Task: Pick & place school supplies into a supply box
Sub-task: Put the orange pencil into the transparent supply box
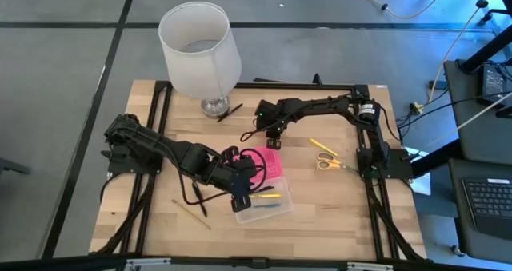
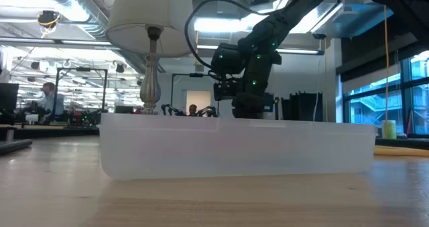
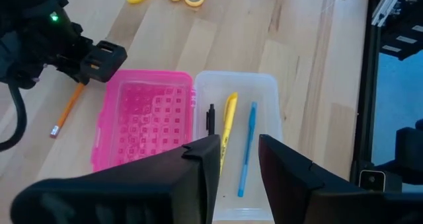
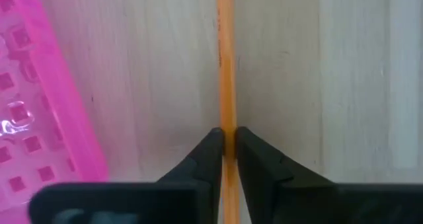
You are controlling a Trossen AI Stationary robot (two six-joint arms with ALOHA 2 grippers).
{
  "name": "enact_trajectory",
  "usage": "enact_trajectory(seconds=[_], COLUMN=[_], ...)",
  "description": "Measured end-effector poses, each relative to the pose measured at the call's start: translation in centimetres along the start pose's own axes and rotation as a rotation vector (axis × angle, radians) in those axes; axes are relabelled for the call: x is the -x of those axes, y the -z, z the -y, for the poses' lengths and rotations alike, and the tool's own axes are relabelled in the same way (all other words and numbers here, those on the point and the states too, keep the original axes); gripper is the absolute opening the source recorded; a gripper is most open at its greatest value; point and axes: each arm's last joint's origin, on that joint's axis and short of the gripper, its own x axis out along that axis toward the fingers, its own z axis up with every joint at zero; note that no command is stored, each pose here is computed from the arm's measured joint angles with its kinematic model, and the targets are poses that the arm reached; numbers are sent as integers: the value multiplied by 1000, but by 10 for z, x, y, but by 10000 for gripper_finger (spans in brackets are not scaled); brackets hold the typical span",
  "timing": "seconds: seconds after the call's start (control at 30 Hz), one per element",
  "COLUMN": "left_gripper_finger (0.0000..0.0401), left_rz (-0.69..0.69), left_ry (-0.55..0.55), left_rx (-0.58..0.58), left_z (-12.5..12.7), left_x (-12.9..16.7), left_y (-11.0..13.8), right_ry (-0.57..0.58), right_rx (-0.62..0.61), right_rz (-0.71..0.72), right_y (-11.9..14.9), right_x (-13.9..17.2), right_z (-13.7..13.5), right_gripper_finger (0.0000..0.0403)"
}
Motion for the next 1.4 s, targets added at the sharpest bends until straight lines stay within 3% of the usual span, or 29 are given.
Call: enact_trajectory(seconds=[0.17, 0.6, 1.03, 1.4], left_gripper_finger=[99, 99, 97, 95], left_rz=[-2, -26, -18, -19], left_ry=[5, 42, 39, 46], left_rx=[-5, 11, 17, 40], left_z=[2, 6, 11, 15], left_x=[1, 2, 4, 6], left_y=[1, 4, 8, 11], right_ry=[3, -23, 29, 66], right_rx=[-13, -154, -173, -209], right_rz=[-3, -17, -20, -20], right_y=[0, 2, 2, -1], right_x=[0, -1, -2, -3], right_z=[-1, -3, -4, -17], right_gripper_finger=[88, 91, 36, 32])
